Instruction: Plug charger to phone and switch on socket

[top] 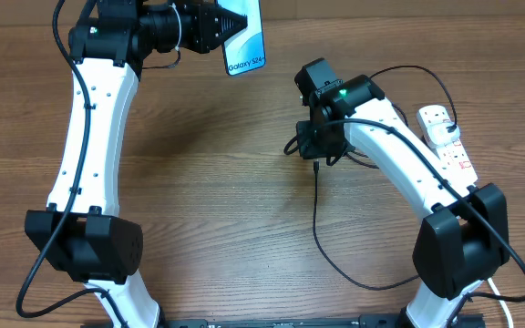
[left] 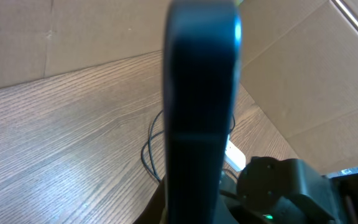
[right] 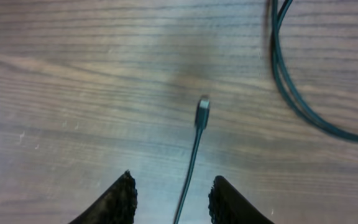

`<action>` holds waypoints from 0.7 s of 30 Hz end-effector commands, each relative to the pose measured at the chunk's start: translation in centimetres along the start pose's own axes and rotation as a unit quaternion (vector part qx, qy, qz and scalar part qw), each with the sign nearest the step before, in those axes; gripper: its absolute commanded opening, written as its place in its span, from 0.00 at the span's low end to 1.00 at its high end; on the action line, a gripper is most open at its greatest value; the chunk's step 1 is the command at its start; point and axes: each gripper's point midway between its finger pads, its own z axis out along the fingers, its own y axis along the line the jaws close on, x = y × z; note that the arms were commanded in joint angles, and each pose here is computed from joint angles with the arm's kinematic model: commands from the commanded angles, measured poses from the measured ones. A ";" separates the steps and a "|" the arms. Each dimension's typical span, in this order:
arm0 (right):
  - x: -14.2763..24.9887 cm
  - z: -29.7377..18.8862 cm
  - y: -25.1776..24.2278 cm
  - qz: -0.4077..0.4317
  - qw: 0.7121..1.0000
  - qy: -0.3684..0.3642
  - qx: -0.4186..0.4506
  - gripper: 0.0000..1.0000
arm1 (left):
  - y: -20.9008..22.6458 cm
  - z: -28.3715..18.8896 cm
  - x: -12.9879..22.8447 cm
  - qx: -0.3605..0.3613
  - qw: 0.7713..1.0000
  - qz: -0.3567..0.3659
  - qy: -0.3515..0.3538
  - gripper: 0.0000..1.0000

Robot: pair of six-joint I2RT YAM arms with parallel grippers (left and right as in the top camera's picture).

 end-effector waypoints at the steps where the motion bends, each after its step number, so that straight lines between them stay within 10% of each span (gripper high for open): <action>1: 0.7 1.4 -1.3 0.038 0.999 -0.007 0.020 0.42 | -1.1 -0.2 -0.5 0.021 1.000 0.005 -0.004 0.04; 21: 3.1 9.3 -3.4 0.066 0.994 0.014 0.089 0.53 | -1.1 -0.2 0.0 0.021 1.000 -0.004 0.003 0.04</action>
